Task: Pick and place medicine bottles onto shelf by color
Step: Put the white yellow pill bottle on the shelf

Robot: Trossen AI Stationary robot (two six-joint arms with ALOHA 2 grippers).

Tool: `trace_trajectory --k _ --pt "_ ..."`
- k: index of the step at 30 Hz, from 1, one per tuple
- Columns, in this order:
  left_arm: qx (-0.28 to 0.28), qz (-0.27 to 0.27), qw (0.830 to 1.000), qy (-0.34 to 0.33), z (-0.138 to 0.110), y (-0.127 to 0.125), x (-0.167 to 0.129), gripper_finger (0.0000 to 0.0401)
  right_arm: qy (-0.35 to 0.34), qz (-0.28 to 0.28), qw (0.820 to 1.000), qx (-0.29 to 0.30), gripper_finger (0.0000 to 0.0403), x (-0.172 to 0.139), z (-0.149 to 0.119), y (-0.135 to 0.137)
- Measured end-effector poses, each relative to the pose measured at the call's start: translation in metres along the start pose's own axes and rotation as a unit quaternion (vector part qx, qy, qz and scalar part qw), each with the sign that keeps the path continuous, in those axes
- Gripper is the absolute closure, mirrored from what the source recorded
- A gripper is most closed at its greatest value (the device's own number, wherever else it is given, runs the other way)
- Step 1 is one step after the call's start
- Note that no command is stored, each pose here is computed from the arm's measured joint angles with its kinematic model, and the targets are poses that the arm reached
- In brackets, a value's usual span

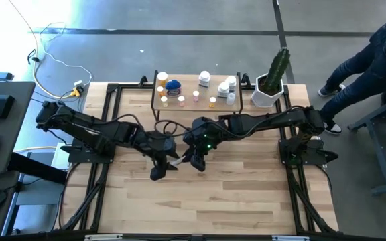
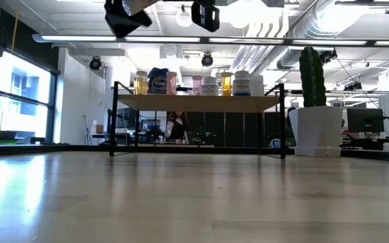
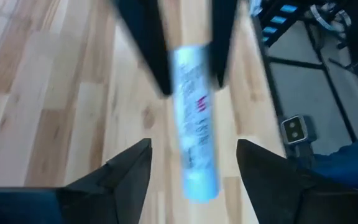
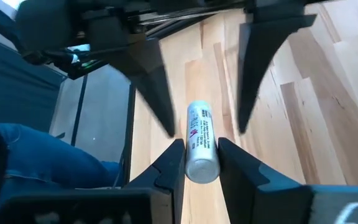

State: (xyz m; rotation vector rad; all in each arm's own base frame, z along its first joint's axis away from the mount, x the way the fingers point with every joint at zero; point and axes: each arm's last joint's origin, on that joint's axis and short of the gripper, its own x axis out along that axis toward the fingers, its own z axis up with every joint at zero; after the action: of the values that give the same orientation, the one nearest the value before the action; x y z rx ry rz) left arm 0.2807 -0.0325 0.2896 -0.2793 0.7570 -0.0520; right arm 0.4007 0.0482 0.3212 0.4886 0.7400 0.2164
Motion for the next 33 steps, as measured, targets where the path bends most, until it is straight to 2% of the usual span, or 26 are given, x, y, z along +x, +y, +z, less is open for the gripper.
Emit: trace_trajectory --k 8,16,27,33 --pt "-0.022 -0.003 0.999 0.047 -0.004 0.018 -0.006 0.0172 -0.012 -0.038 0.999 0.014 0.0335 -0.020 0.000 0.004" --pt "-0.006 0.006 1.000 0.024 0.001 0.029 -0.016 0.0172 -0.031 -0.063 0.997 0.020 0.0335 -0.037 0.001 0.008" --pt "0.027 0.037 0.998 -0.036 0.010 0.049 -0.046 0.0172 -0.083 -0.115 0.990 0.020 0.0335 -0.069 0.004 0.015" --pt "0.058 0.064 0.992 -0.097 0.018 0.062 -0.068 0.0172 -0.152 -0.135 0.979 0.014 0.0335 -0.092 0.011 0.023"
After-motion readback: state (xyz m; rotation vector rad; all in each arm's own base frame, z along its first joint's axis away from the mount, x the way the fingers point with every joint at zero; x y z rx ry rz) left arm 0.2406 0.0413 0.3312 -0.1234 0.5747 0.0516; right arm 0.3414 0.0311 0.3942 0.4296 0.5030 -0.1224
